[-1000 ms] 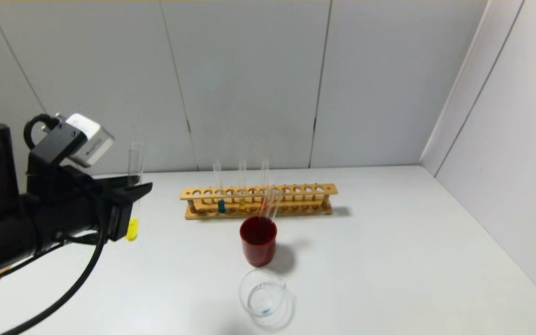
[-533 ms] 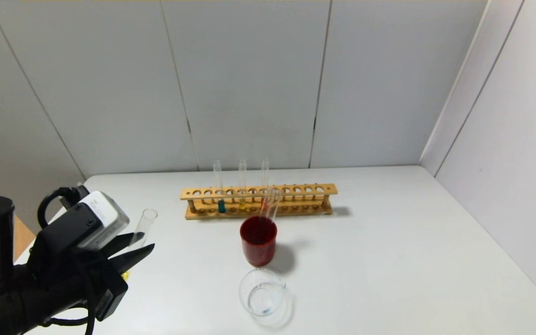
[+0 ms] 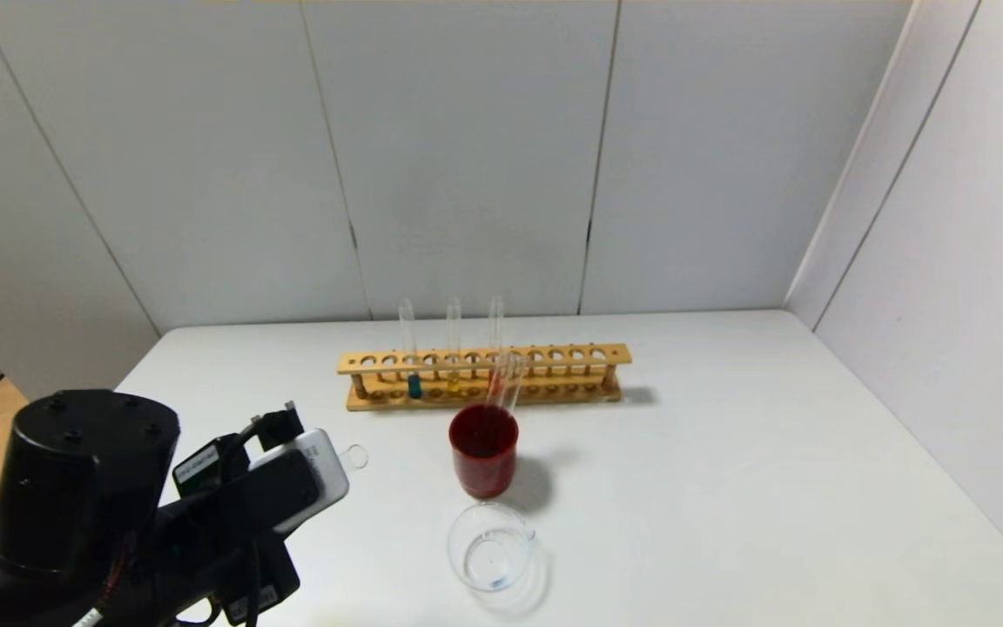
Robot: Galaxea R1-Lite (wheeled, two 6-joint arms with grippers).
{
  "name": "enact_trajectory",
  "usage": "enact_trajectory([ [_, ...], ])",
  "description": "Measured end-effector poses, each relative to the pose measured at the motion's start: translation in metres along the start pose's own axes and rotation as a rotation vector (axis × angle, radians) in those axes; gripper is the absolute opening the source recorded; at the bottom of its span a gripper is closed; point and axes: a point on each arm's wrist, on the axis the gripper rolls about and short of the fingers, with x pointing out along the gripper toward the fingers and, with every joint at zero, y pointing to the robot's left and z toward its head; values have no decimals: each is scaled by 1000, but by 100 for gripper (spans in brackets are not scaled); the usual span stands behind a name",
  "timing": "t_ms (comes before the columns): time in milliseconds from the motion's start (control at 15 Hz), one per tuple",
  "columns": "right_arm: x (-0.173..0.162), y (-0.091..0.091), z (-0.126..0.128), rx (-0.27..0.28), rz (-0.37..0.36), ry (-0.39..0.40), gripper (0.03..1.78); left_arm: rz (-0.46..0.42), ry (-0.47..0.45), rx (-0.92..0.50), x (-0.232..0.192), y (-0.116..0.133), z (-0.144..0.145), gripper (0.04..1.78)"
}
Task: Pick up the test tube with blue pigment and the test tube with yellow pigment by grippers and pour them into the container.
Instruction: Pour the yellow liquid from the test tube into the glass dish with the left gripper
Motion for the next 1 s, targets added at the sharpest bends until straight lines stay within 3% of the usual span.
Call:
enact_trajectory([
  [400, 0, 0, 0, 0, 0, 0, 175, 12, 5, 67, 28, -19, 20, 31],
  [1000, 0, 0, 0, 0, 0, 0, 175, 20, 92, 313, 55, -36, 27, 31],
])
